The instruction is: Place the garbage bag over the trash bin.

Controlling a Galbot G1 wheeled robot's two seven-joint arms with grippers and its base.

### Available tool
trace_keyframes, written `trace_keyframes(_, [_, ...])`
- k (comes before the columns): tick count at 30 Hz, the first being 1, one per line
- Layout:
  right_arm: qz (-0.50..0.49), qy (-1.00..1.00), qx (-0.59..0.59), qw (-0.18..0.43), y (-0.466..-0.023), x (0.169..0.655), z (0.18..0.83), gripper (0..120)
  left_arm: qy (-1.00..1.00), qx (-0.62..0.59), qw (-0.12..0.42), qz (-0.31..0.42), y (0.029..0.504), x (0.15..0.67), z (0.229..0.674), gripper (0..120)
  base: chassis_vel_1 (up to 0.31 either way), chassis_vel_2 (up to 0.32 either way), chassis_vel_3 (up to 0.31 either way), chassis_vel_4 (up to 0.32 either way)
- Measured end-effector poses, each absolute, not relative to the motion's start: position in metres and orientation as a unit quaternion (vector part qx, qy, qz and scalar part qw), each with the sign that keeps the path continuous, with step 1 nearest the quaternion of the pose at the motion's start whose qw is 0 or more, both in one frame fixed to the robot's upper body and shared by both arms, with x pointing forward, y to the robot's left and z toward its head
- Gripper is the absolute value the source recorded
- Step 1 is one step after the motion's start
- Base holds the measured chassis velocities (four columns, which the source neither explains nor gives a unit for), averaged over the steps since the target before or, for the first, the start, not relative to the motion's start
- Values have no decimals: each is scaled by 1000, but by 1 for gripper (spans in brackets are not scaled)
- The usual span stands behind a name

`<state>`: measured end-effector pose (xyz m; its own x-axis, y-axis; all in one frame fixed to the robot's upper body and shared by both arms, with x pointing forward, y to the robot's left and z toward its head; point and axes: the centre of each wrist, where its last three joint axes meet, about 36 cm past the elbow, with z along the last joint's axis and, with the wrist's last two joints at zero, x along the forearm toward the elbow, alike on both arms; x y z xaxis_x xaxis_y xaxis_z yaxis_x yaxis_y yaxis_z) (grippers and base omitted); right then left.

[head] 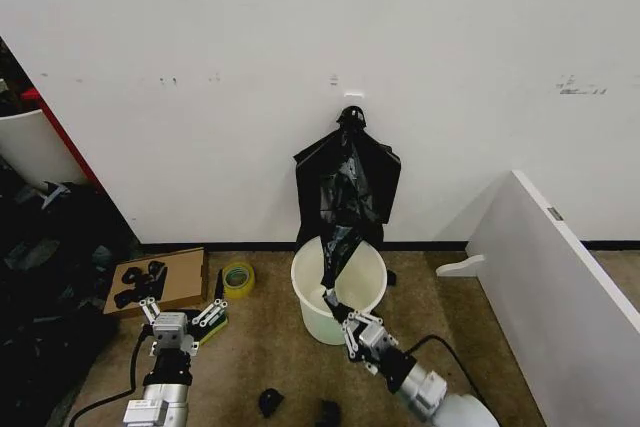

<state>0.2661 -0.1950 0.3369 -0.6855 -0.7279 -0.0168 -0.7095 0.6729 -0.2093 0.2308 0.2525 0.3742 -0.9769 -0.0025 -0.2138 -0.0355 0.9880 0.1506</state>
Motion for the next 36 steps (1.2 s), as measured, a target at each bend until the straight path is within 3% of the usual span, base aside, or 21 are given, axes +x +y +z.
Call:
trace_keyframes(11, [-96, 914, -390, 59, -186, 265, 342, 0, 991, -4, 110, 80, 251, 231, 378, 100, 0, 0, 0, 0])
trace_keyframes(23, [-72, 930, -354, 72, -182, 302, 361, 0, 976, 157, 111, 101, 259, 265, 463, 100, 0, 0, 0, 0])
trace_keyframes(28, [-73, 930, -355, 65, -175, 306, 352, 0, 951, 264, 100, 123, 267, 314, 515, 100, 0, 0, 0, 0])
trace_keyframes(36, [-76, 931, -349, 69, -172, 308, 351, 0, 931, 327, 47, 158, 250, 375, 541, 100, 0, 0, 0, 0])
